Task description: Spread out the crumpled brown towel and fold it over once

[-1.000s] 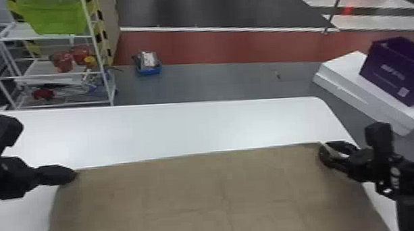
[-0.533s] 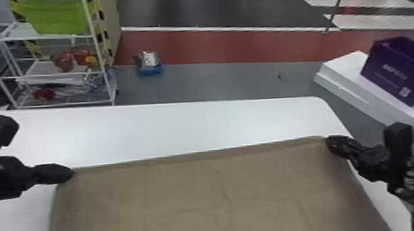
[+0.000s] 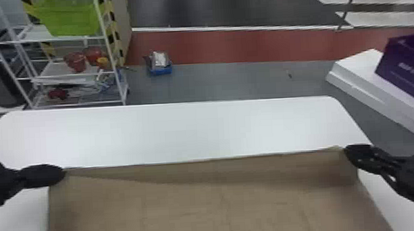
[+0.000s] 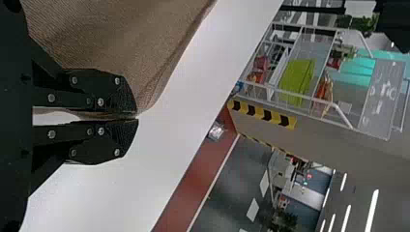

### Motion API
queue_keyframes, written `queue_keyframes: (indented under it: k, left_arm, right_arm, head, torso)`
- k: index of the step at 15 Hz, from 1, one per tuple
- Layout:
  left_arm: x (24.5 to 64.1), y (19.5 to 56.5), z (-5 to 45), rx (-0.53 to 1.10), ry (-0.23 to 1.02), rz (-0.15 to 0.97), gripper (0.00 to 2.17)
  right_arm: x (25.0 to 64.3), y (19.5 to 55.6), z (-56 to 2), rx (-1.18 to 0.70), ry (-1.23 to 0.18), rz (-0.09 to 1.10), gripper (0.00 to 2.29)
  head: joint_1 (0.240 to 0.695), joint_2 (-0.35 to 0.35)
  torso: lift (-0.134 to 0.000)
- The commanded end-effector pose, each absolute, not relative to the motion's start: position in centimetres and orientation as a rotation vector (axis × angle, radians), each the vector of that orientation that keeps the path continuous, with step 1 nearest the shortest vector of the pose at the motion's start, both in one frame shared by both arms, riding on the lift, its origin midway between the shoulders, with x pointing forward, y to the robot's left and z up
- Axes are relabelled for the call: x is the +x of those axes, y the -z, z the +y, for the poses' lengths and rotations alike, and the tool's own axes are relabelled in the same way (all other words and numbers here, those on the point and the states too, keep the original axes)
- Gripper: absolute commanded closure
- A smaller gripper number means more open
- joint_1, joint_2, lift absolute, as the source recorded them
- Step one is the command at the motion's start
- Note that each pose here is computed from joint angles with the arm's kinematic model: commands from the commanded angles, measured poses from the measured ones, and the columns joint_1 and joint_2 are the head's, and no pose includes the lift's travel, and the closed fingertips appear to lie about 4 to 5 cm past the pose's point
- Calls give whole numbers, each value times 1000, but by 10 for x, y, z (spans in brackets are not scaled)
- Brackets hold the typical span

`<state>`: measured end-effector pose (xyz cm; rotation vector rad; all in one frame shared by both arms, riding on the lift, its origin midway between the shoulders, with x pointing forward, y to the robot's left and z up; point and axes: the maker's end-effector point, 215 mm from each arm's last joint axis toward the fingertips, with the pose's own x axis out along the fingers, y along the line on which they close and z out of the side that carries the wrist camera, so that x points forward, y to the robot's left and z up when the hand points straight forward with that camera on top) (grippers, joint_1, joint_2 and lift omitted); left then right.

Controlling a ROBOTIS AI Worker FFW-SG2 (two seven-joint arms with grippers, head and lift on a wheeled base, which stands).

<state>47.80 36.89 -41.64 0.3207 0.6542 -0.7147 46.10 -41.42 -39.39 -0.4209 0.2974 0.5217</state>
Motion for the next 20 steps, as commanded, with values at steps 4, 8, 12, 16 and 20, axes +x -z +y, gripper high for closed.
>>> queue_keyframes:
  k: [4,8,12,16,20]
  left_arm:
    - [453,411,384,447,759,578,1426]
    - [478,398,380,461,728,537,1430]
    - [493,371,380,482,708,484,1426]
    - [445,346,414,504,661,404,1426]
    - [399,380,410,635,747,415,1426]
  right_arm:
    - [403,407,-380,-577,-749,305,1048]
    - [428,387,-385,-591,-714,266,1048]
    - [432,360,-401,-566,-667,262,1048]
    - [397,350,-422,-580,-674,271,1048]
    - [346,395,-377,-640,-839,297,1048]
  head:
    - [695,-29]
    - [695,6]
    - [695,-12]
    - [695,-25]
    - [695,0]
  torso:
    - [-123]
    - [-123]
    - [-123]
    - [-123]
    - [-123]
